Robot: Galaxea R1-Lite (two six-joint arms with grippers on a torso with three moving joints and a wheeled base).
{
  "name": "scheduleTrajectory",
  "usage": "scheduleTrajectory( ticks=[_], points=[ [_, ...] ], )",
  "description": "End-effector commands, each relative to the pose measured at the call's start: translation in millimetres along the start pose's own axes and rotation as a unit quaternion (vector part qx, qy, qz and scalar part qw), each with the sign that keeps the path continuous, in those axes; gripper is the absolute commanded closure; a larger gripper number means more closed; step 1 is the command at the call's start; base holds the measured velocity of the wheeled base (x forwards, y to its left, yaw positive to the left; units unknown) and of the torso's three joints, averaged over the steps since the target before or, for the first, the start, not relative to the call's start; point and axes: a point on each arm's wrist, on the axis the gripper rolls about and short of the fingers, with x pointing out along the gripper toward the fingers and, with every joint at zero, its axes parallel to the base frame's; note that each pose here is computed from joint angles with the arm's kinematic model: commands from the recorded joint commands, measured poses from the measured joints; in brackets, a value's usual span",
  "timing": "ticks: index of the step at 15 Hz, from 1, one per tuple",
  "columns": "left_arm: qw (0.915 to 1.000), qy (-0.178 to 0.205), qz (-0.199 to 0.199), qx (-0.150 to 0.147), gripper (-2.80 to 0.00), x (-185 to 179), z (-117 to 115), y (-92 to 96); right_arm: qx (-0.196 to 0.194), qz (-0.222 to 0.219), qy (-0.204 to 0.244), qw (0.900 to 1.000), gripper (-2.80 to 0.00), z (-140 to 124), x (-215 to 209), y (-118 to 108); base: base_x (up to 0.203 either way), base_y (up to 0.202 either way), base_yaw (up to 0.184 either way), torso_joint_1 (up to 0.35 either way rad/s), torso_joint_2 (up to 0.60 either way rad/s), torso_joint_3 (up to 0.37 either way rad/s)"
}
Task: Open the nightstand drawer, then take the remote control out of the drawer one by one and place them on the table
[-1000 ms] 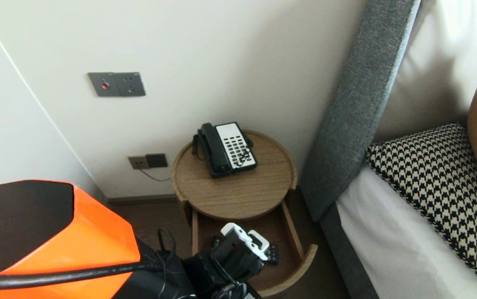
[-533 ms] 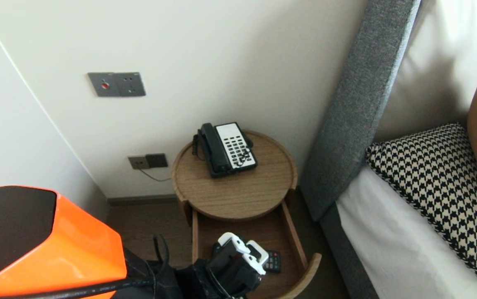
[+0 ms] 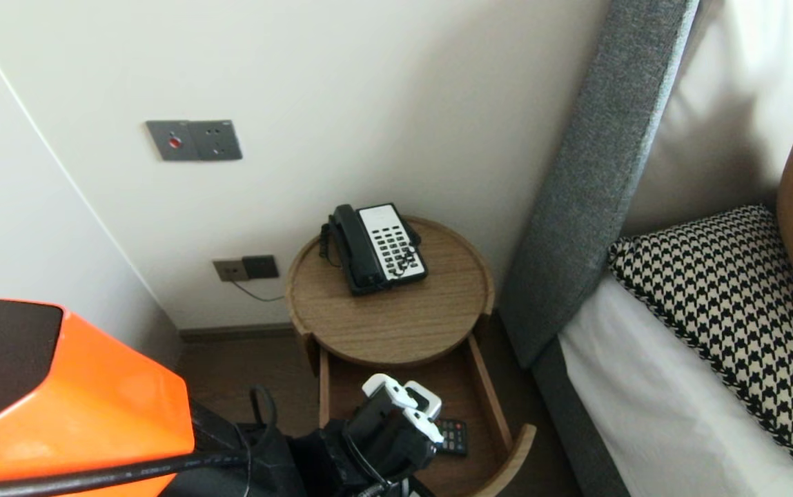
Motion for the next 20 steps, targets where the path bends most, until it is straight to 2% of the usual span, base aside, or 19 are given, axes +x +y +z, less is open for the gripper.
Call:
scheduleTrajectory(
  ticks=[1, 5, 7, 12, 18, 19, 20],
  points=[
    [0.9998, -0.018, 0.004, -0.01, 0.0, -9, 8, 4.6, 0.0, 0.0, 0.0, 1.0, 0.0, 0, 0, 0, 0.0, 0.0, 0.0, 0.0, 0.0, 0.0],
    [0.9995, 0.004, 0.02, -0.026, 0.0, -22, 17, 21.4, 0.0, 0.0, 0.0, 1.0, 0.0, 0, 0, 0, 0.0, 0.0, 0.0, 0.0, 0.0, 0.0],
    [0.9993, 0.004, 0.027, -0.027, 0.0, -25, 25, 27.1, 0.0, 0.0, 0.0, 1.0, 0.0, 0, 0, 0, 0.0, 0.0, 0.0, 0.0, 0.0, 0.0],
    [0.9984, -0.011, 0.037, 0.041, 0.0, -22, 42, 37.2, -0.001, 0.0, 0.0, 1.0, 0.0, 0, 0, 0, 0.0, 0.0, 0.0, 0.0, 0.0, 0.0],
    [0.9923, 0.001, 0.049, 0.114, 0.0, -8, 45, 44.1, 0.0, 0.0, 0.0, 1.0, 0.0, 0, 0, 0, 0.0, 0.0, 0.0, 0.0, 0.0, 0.0],
    [0.9915, 0.001, 0.052, 0.119, -2.8, -8, 46, 45.4, -0.001, 0.001, 0.0, 1.0, 0.0, 0, 0, 0, 0.0, 0.0, 0.0, 0.0, 0.0, 0.0],
    [0.9908, 0.005, 0.053, 0.124, -2.8, -5, 45, 46.2, -0.001, 0.0, 0.0, 1.0, 0.0, 0, 0, 0, 0.0, 0.0, 0.0, 0.0, 0.0, 0.0]
  ],
)
